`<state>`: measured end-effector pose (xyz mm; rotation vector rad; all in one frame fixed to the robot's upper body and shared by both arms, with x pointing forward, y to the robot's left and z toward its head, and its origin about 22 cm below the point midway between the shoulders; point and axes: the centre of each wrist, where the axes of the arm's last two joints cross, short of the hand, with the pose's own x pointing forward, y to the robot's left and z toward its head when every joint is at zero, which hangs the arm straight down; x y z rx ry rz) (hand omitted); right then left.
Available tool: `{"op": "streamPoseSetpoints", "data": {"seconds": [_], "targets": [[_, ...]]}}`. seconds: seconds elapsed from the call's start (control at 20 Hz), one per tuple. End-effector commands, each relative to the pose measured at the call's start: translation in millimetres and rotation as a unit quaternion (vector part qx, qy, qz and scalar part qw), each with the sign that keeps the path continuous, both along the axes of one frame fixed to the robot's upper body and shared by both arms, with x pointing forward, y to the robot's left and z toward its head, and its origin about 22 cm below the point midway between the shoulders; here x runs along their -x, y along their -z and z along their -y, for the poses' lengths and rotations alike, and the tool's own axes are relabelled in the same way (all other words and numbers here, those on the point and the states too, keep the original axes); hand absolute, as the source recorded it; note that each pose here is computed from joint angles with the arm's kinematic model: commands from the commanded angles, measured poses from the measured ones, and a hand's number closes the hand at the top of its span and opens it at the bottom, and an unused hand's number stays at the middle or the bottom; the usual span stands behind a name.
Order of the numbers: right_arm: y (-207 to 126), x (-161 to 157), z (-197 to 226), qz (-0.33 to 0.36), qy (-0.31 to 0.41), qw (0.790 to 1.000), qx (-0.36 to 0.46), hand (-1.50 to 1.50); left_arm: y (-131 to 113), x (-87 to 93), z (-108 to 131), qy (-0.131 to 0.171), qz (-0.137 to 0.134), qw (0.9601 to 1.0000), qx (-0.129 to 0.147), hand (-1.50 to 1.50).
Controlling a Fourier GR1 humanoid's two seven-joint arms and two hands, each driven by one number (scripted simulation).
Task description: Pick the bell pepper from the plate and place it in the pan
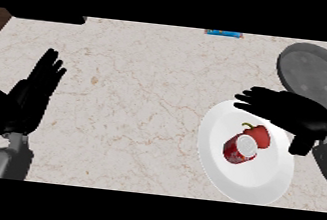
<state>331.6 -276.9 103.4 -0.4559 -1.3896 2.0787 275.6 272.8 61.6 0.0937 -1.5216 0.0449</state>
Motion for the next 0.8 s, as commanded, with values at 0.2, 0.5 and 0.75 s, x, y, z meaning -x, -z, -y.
{"op": "streamPoseSetpoints", "data": {"seconds": [0.2,0.5,0.75], "targets": [[26,-1,-30,-0.020,0.001,1.000,-0.011,-1.50,-3,0.3,8,-0.005,-0.003,1.0000,0.004,0.00],[46,-19,-34,-0.045,-0.027,0.999,0.004,1.50,-2,1.8,9,0.007,-0.002,0.9999,0.009,0.00],[58,-24,-42,-0.023,-0.062,0.997,-0.036,1.50,-6,-7.0,18,0.003,0.006,1.0000,-0.001,0.00]]}}
